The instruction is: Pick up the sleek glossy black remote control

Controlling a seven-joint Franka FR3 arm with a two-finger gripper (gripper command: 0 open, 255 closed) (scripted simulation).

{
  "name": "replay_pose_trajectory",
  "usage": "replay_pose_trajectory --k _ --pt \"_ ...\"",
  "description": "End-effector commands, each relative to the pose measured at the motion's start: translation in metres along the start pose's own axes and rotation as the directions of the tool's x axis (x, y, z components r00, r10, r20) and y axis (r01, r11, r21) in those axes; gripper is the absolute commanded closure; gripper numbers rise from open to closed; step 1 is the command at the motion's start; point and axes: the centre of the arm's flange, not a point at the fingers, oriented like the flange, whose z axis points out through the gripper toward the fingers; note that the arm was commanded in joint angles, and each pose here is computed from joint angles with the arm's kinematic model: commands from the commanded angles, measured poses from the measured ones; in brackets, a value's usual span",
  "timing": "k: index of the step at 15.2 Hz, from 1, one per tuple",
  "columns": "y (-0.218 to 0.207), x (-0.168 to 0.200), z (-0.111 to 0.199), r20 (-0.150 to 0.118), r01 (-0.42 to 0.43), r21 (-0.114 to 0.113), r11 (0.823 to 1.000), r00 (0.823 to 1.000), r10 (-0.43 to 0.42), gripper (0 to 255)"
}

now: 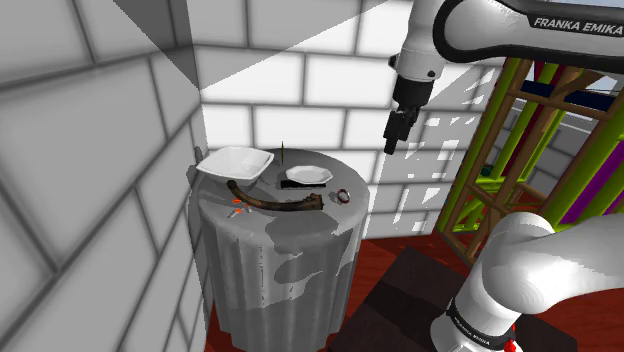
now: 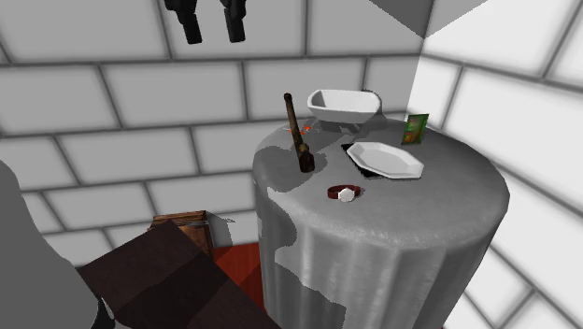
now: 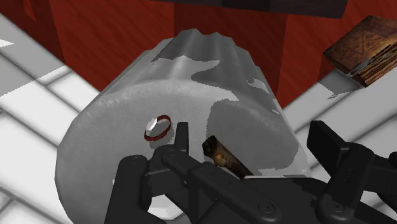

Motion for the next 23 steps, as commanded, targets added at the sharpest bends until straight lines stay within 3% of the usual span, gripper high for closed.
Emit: replay_pose_trajectory --k 1,6,12,17,23 --pt "0.0 0.0 0.0 0.0 0.0 0.0 1.0 1.0 0.0 0" --pt "0.027 0.048 0.038 0.002 0.103 0.013 0.995 0.995 -0.103 0" --pt "0.053 0.109 0.085 0.003 0.226 0.03 0.974 0.974 -0.226 0" --pt "0.068 0.161 0.124 0.002 0.325 0.043 0.945 0.945 -0.326 0" --pt "0.078 0.226 0.171 -0.001 0.44 0.059 0.896 0.898 -0.441 0"
